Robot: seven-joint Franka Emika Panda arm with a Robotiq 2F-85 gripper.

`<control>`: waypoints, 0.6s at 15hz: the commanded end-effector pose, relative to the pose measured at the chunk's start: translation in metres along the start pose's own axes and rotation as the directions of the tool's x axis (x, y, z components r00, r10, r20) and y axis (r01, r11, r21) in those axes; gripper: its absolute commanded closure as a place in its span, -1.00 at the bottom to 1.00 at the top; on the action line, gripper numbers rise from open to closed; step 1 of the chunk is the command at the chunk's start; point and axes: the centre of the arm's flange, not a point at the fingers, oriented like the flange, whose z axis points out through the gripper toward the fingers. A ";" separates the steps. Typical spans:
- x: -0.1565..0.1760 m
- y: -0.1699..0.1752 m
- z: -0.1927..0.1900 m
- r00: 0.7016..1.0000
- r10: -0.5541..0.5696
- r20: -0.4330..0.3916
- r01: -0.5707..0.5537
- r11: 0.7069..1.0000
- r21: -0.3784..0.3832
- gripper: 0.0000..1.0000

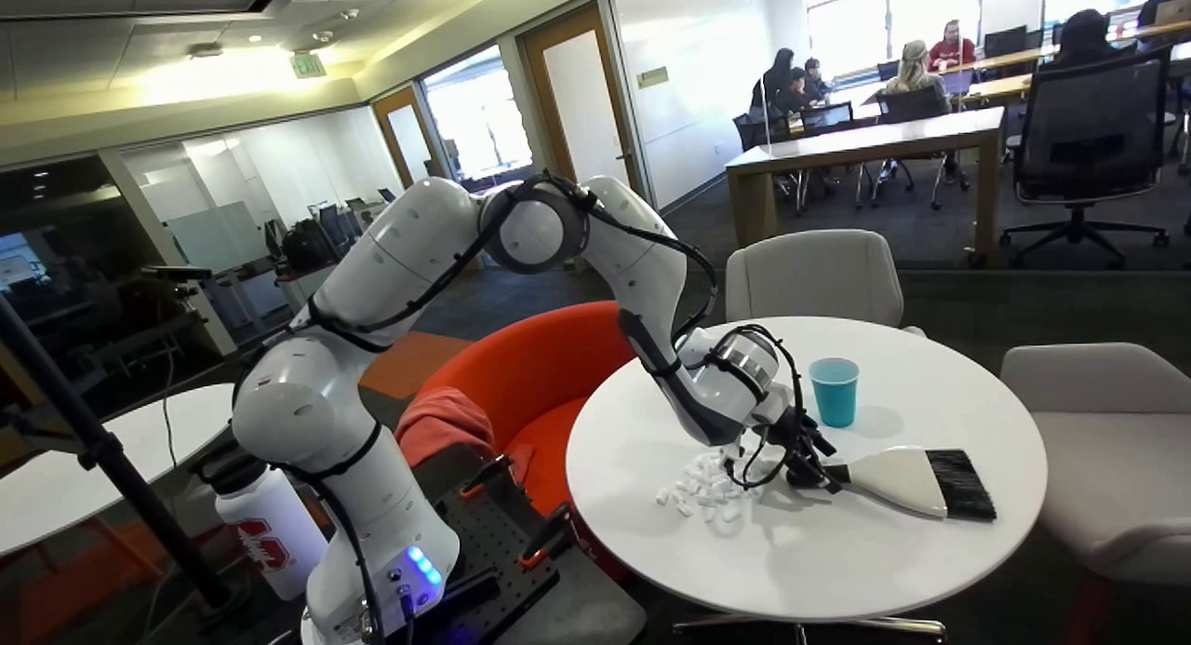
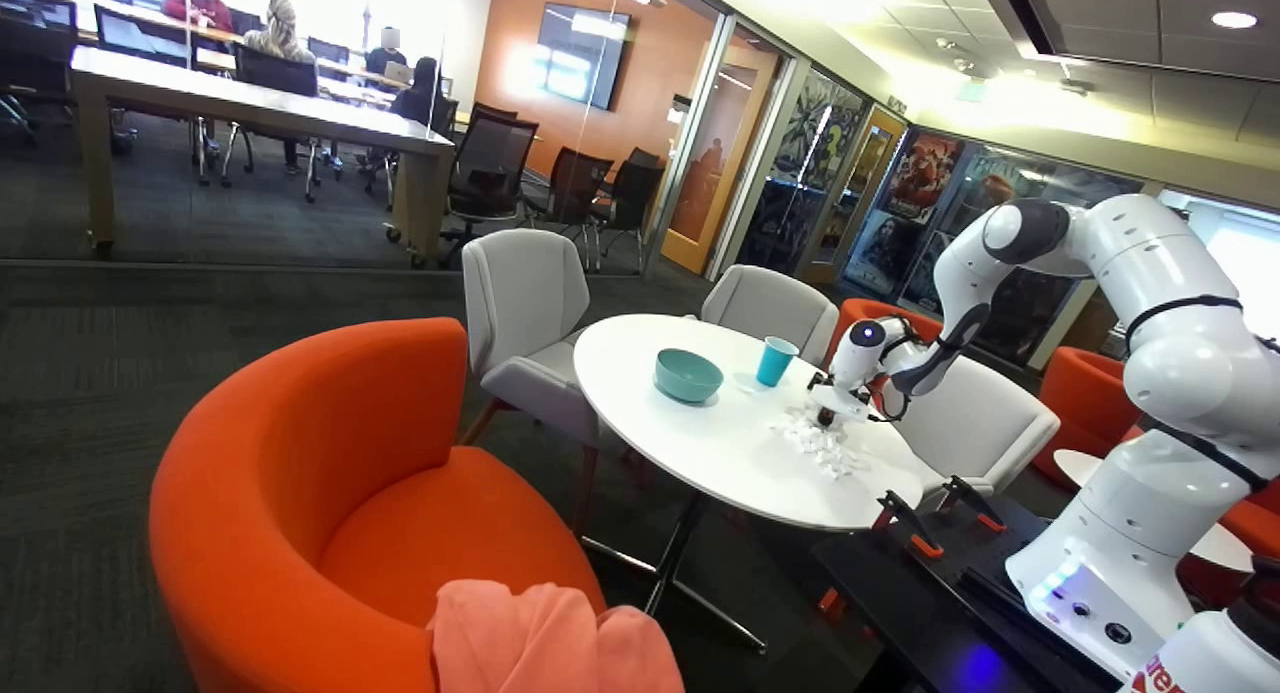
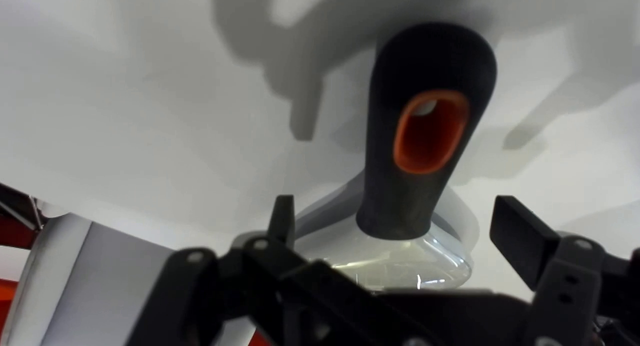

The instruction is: Sweep the litter on the table slightly to the edge

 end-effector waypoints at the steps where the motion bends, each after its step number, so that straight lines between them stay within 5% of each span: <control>1: 0.001 -0.005 0.016 0.999 0.026 -0.024 -0.026 1.000 0.001 -1.00; 9: 0.002 -0.013 0.026 0.999 0.031 -0.032 -0.031 1.000 0.003 -1.00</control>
